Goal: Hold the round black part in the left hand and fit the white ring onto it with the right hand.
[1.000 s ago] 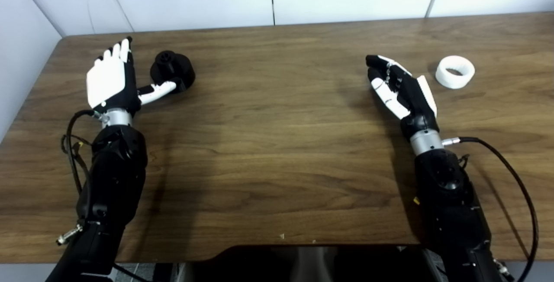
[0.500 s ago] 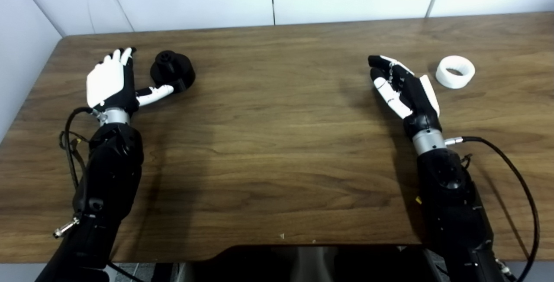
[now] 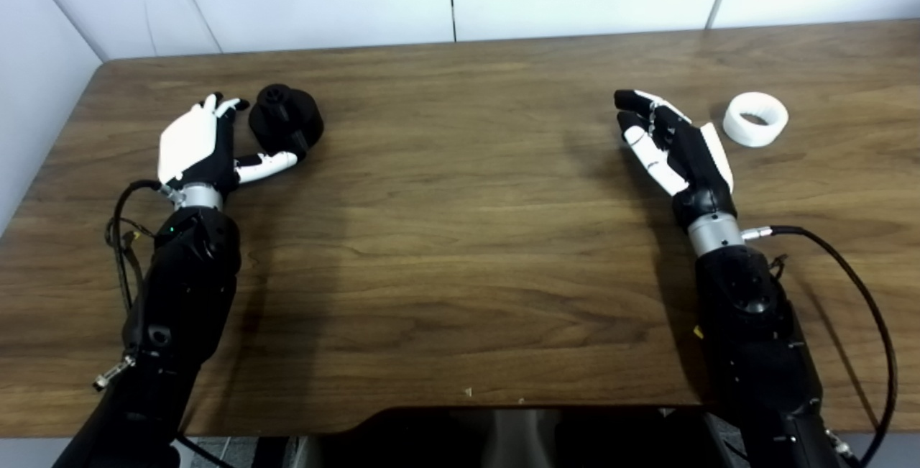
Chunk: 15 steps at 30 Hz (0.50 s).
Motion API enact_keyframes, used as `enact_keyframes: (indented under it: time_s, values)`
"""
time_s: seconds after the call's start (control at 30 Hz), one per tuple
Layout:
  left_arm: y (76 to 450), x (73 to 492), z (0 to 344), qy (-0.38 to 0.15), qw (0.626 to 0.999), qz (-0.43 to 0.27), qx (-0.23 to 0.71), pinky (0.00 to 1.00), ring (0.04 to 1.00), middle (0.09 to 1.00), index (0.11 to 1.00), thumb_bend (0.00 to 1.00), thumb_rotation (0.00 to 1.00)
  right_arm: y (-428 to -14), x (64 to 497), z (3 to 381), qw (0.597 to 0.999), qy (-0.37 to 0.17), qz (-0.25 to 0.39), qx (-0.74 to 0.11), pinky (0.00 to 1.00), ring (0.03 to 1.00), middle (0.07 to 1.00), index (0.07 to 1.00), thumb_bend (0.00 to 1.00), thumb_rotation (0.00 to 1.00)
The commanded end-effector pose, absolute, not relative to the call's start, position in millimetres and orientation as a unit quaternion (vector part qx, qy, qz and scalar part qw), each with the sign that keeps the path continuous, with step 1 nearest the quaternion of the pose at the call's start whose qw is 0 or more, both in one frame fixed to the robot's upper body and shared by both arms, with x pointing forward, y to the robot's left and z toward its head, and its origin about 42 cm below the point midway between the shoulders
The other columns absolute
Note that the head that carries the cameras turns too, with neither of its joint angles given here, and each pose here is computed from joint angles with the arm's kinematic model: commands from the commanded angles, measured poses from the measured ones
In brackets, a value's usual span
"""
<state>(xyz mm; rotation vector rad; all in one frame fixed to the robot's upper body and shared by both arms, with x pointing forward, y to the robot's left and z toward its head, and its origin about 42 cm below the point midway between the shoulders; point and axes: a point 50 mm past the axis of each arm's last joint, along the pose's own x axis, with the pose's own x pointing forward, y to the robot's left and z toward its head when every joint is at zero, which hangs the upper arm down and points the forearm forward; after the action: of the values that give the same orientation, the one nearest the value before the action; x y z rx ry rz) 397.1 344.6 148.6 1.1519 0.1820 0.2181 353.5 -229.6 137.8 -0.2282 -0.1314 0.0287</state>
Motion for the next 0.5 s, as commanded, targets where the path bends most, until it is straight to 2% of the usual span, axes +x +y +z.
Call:
enact_keyframes:
  time_s: [0.0, 0.47]
  values:
    - [350.8, 414.3, 181.5, 0.034, 0.823, 0.122, 0.553, 1.00, 1.000, 1.000, 0.847, 1.00, 0.55, -226.4, 362.9, 161.8, 0.988, -0.109, 0.017, -0.110, 0.77, 0.810, 0.816, 0.774, 0.48, 0.64]
    - [348.7, 420.5, 174.6, 0.041, 0.821, 0.119, 0.558, 1.00, 1.000, 1.000, 0.855, 1.00, 0.56, -229.7, 360.6, 161.5, 0.987, -0.112, 0.015, -0.114, 0.76, 0.813, 0.815, 0.768, 0.47, 0.63]
